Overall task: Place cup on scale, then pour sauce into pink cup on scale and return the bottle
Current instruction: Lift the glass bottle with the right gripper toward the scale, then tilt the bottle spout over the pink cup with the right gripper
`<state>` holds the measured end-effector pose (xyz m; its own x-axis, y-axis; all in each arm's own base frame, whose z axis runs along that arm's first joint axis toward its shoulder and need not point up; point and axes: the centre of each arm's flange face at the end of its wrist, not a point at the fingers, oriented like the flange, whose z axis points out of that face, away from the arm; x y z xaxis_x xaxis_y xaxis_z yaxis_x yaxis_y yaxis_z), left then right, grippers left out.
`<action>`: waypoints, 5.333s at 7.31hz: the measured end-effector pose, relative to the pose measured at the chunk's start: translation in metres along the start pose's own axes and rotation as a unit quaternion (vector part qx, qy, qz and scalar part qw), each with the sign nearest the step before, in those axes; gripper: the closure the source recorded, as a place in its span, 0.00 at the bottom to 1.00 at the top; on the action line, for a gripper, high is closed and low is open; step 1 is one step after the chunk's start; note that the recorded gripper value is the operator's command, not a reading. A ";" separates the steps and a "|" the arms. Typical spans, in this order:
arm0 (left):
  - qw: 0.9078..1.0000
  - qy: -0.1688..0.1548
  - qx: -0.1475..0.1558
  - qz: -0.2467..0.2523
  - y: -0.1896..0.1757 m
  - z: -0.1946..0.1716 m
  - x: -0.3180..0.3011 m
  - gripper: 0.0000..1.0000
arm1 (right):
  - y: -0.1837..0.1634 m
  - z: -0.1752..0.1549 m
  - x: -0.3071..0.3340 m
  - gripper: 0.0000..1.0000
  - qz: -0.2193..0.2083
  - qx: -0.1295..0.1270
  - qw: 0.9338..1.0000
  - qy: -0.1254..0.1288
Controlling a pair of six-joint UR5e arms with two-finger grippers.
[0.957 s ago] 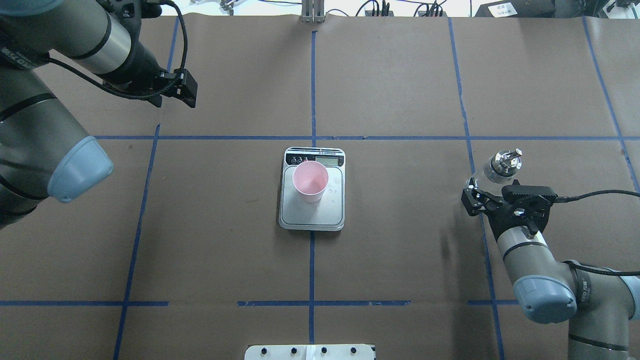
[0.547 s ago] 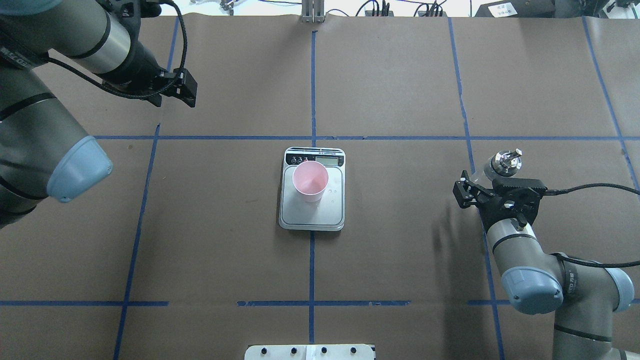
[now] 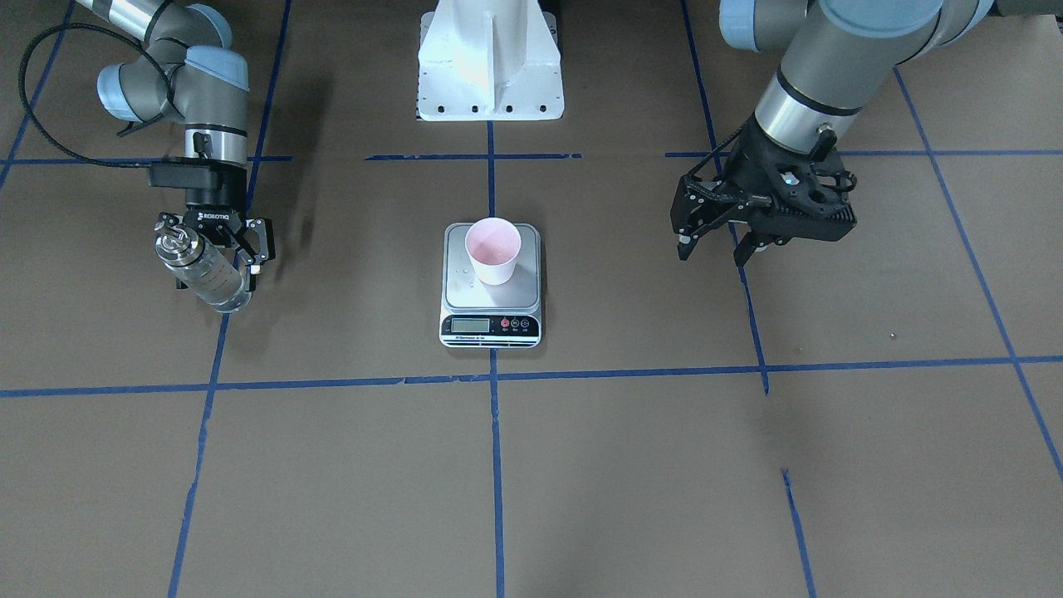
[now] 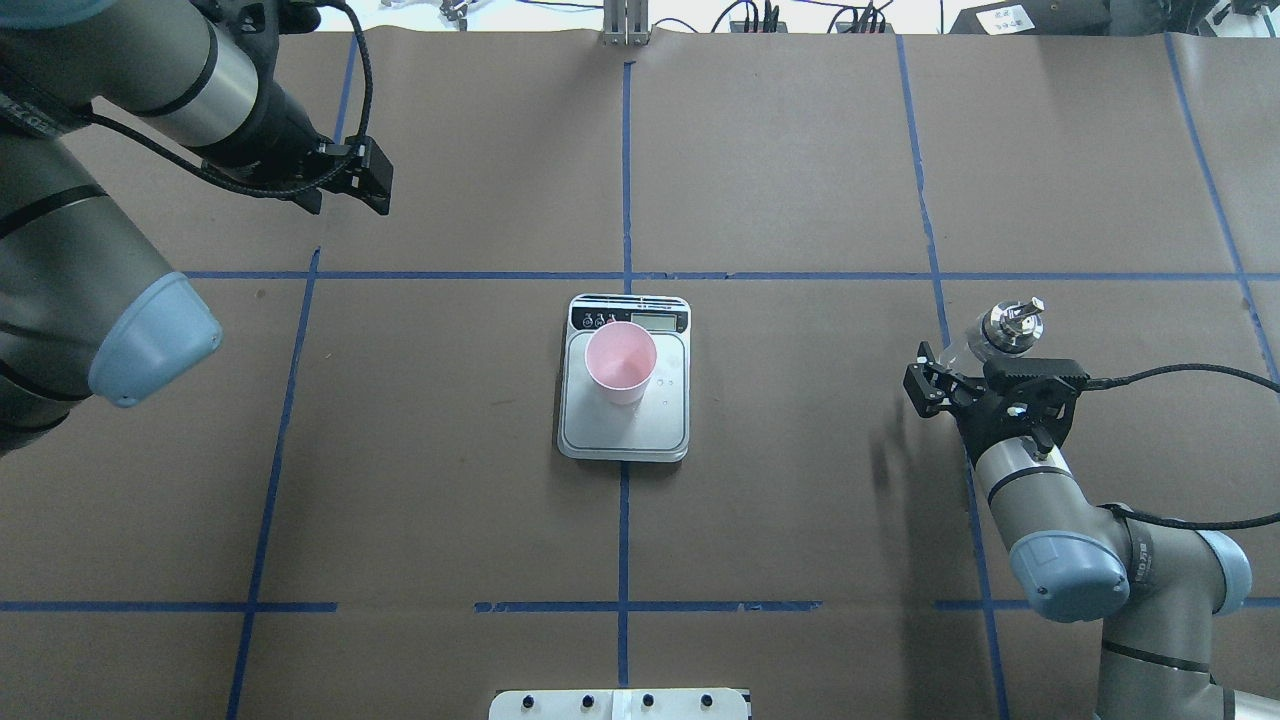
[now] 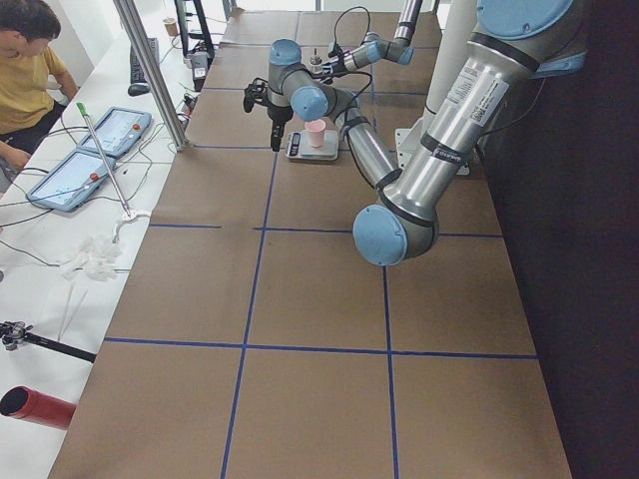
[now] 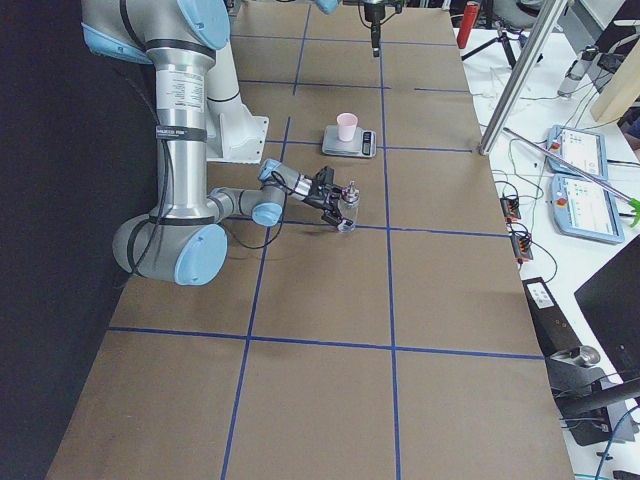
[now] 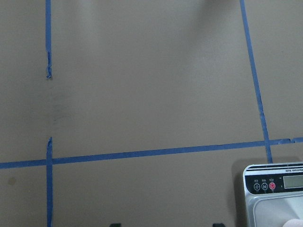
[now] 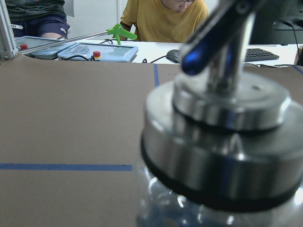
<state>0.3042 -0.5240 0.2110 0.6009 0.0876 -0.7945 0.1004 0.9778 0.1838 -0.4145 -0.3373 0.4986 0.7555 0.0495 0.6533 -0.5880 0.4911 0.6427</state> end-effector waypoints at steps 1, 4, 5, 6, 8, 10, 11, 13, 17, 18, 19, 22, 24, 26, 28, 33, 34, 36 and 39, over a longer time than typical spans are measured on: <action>1.000 0.000 0.000 0.000 0.000 0.000 0.000 0.29 | 0.003 0.003 0.002 0.28 -0.003 0.002 1.000 -0.008; 1.000 0.001 0.001 -0.001 0.000 -0.001 0.001 0.29 | 0.004 0.005 0.007 1.00 -0.002 0.009 1.000 -0.014; 1.000 0.001 0.000 -0.001 0.000 -0.001 0.001 0.29 | 0.000 0.004 0.006 1.00 0.001 0.015 1.000 -0.015; 1.000 0.002 0.000 -0.001 0.001 -0.001 0.002 0.29 | -0.007 0.001 0.003 1.00 -0.005 0.021 1.000 -0.017; 1.000 0.003 0.000 -0.002 0.001 -0.002 0.003 0.29 | -0.028 -0.011 -0.010 1.00 -0.028 0.029 0.999 -0.030; 1.000 0.002 0.000 -0.003 0.001 -0.001 0.002 0.29 | -0.044 -0.019 -0.022 1.00 -0.068 0.034 0.996 -0.040; 1.000 0.001 0.000 -0.003 0.001 -0.001 0.002 0.29 | -0.053 -0.023 -0.037 1.00 -0.087 0.033 0.994 -0.053; 1.000 0.001 0.000 -0.003 0.001 -0.001 0.001 0.29 | -0.066 -0.030 -0.067 1.00 -0.111 0.031 0.990 -0.078; 1.000 0.004 0.012 0.002 0.002 -0.016 -0.009 0.29 | -0.074 -0.030 -0.108 1.00 -0.288 0.023 0.957 -0.029; 1.000 0.002 0.016 0.004 0.005 -0.023 -0.019 0.30 | -0.083 -0.032 -0.136 1.00 -0.321 0.007 0.947 -0.007; 1.000 -0.001 0.022 0.010 0.004 -0.030 -0.031 0.30 | -0.090 -0.034 -0.159 1.00 -0.348 -0.008 0.938 0.012; 0.999 -0.007 0.022 0.041 -0.003 -0.045 -0.071 0.30 | -0.095 -0.045 -0.211 1.00 -0.412 -0.043 0.909 0.049; 0.998 -0.016 0.021 0.056 -0.005 -0.048 -0.095 0.30 | -0.087 -0.053 -0.226 1.00 -0.457 -0.062 0.884 0.071; 0.997 -0.024 0.022 0.074 -0.007 -0.050 -0.109 0.30 | -0.079 -0.054 -0.235 1.00 -0.501 -0.071 0.857 0.098; 0.996 -0.026 0.022 0.078 -0.008 -0.051 -0.112 0.30 | -0.075 -0.054 -0.238 1.00 -0.547 -0.058 0.827 0.116; 0.996 -0.026 0.021 0.079 -0.007 -0.050 -0.112 0.30 | -0.069 -0.053 -0.243 1.00 -0.601 -0.037 0.788 0.131; 0.996 -0.026 0.021 0.079 -0.007 -0.049 -0.112 0.30 | -0.069 -0.052 -0.244 1.00 -0.610 -0.035 0.781 0.133; 0.996 -0.026 0.020 0.079 -0.007 -0.049 -0.112 0.30 | -0.069 -0.051 -0.246 1.00 -0.622 -0.031 0.770 0.137; 0.996 -0.026 0.020 0.079 -0.007 -0.049 -0.112 0.29 | -0.071 -0.048 -0.245 1.00 -0.648 -0.021 0.747 0.148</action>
<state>0.1978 -0.5313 0.2705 0.6520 0.2294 -0.7227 0.0313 0.9442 0.3280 -0.5440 -0.3426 0.2733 0.7169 -0.3035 -0.6277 0.6972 0.3206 0.6412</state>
